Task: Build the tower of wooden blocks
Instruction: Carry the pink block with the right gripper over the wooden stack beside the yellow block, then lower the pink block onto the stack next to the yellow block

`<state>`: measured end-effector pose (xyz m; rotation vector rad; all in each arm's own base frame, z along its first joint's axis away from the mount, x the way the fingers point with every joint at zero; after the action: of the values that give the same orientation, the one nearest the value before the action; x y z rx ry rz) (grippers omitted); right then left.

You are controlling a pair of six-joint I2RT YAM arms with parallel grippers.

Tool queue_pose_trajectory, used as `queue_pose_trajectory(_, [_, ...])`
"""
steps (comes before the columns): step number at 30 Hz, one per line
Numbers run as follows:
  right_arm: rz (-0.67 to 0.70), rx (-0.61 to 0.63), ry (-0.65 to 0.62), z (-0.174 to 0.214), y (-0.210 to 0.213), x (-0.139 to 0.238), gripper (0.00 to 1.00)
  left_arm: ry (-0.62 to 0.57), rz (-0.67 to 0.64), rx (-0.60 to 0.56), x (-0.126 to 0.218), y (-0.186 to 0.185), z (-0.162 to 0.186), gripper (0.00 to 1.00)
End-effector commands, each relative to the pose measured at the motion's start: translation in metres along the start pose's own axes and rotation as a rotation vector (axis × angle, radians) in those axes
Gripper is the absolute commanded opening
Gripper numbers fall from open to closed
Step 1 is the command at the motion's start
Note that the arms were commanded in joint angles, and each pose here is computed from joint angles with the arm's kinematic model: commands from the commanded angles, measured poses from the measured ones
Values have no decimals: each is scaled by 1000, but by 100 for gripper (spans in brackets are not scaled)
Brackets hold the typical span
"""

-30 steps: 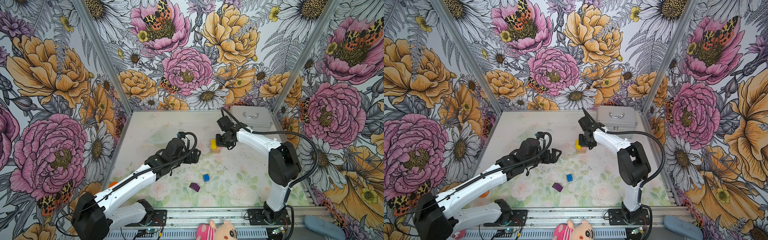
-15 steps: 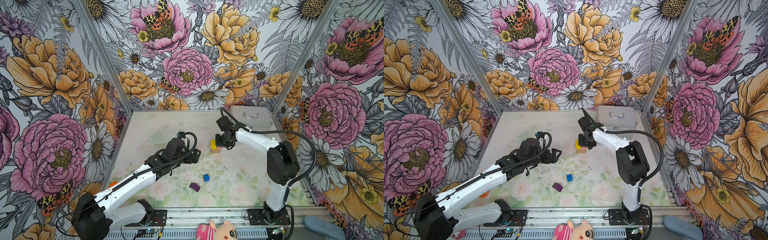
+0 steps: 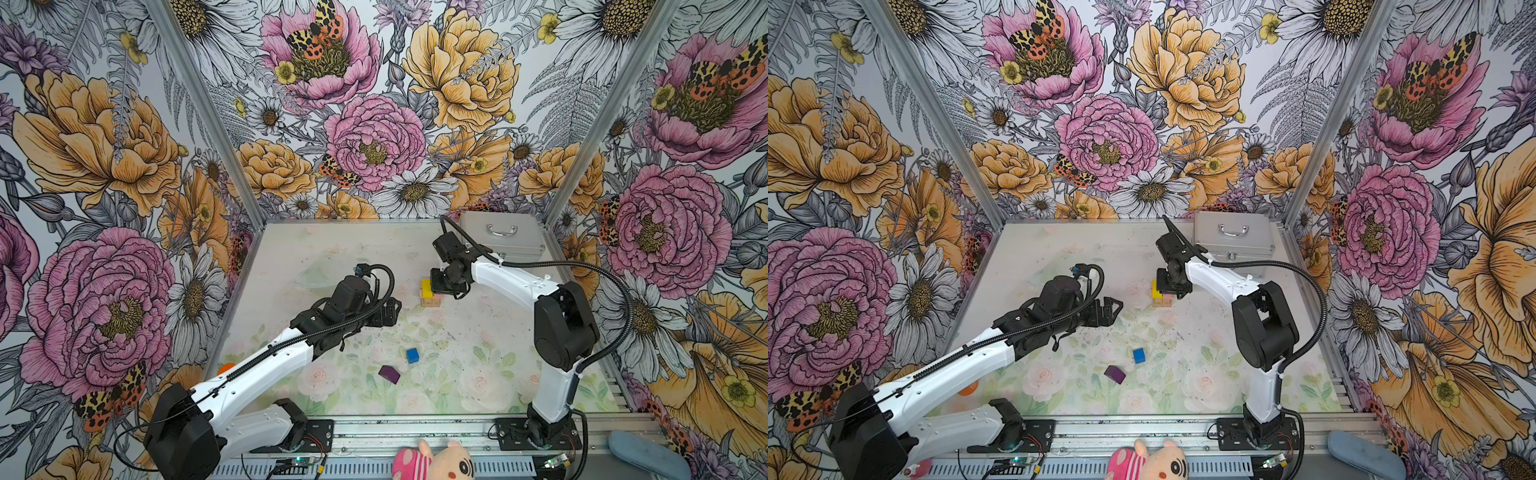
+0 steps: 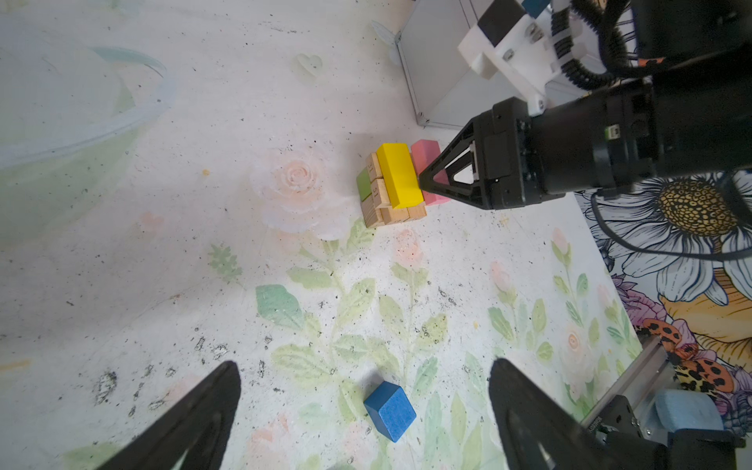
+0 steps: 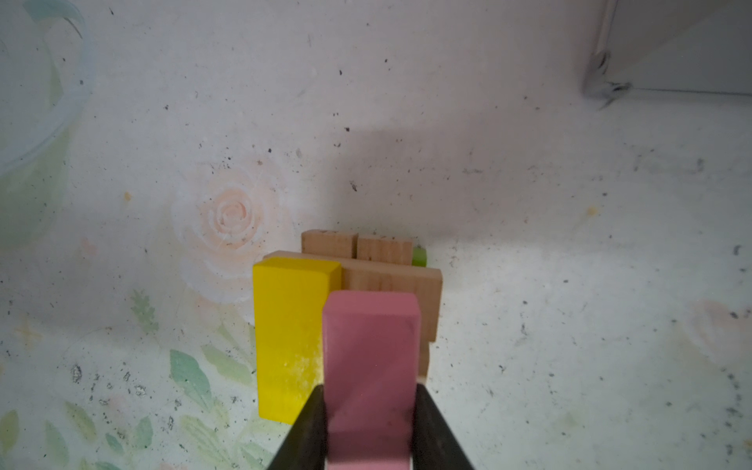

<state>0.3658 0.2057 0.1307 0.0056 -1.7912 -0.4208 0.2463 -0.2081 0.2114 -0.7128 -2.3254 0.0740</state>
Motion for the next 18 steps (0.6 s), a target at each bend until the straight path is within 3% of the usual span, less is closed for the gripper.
queue_pose_trajectory(1, [-14, 3, -11, -10, 4, -1, 35, -34, 25, -19, 2, -4, -11, 97])
queue_pose_trajectory(12, [-13, -1, -13, -11, 3, 1, 37, -40, 26, -19, 4, -4, -13, 96])
queue_pose_trajectory(18, [-16, -3, -34, -12, 2, 11, 43, -45, 31, -17, 6, -5, -14, 96])
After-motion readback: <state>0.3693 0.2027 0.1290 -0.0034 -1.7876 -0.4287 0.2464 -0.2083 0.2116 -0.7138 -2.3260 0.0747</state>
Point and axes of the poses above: each gripper's point midway between its finger pads, its own x axis back along the fingers, its own y axis along the line the jaws close on, z = x × y, the point moved 4 cm from there along x, back along the fingers, and after that the axes turned 15 degrees about -x, right-handed, at the moved point
